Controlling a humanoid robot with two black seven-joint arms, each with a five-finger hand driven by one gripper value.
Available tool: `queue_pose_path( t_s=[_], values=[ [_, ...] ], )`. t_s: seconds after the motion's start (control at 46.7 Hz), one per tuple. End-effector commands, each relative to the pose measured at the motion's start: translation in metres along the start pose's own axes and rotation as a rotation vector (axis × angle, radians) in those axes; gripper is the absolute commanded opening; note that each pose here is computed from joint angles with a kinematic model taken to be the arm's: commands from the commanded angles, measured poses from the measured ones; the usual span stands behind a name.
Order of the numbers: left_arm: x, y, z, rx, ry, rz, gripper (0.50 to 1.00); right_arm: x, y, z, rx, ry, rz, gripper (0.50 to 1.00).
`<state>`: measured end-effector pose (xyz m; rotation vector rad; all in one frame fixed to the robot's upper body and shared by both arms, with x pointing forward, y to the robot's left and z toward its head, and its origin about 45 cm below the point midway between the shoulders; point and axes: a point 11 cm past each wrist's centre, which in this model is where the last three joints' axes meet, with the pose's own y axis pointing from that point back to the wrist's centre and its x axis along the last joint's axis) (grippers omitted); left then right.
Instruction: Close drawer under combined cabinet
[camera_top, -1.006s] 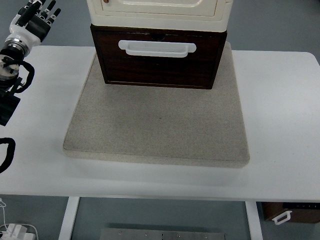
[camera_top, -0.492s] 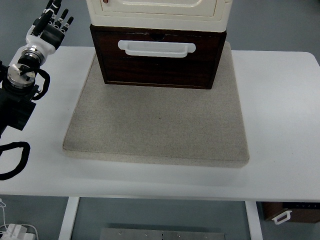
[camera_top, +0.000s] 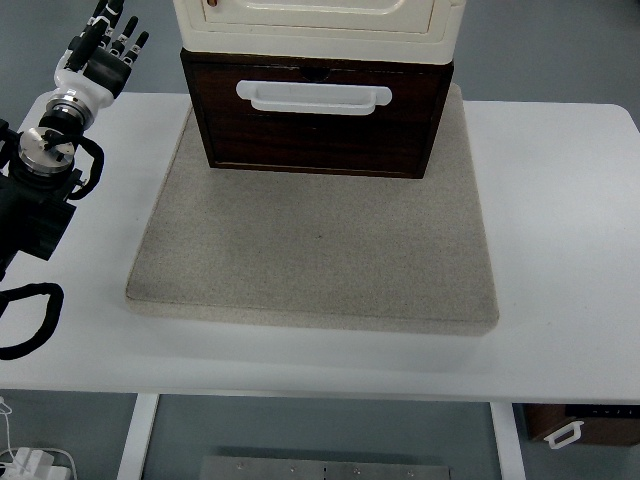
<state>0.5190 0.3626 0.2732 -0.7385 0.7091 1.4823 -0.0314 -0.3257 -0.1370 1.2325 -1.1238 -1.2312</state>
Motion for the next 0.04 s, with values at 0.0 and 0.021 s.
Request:
queue_pose_path(
  t_s=[0.0,0.021],
  values=[
    [0.0001,0.0000,-0.0007,-0.001,0.000,0.001,1.000,-0.0004,0.0000,-0.0001,0.000,0.000,-0.001,0.952],
    [0.0001,0.0000,-0.0005,-0.003,0.000,0.001,1.000,-0.0004,0.0000,-0.0001,0.000,0.000,-0.001,0.952]
  ],
)
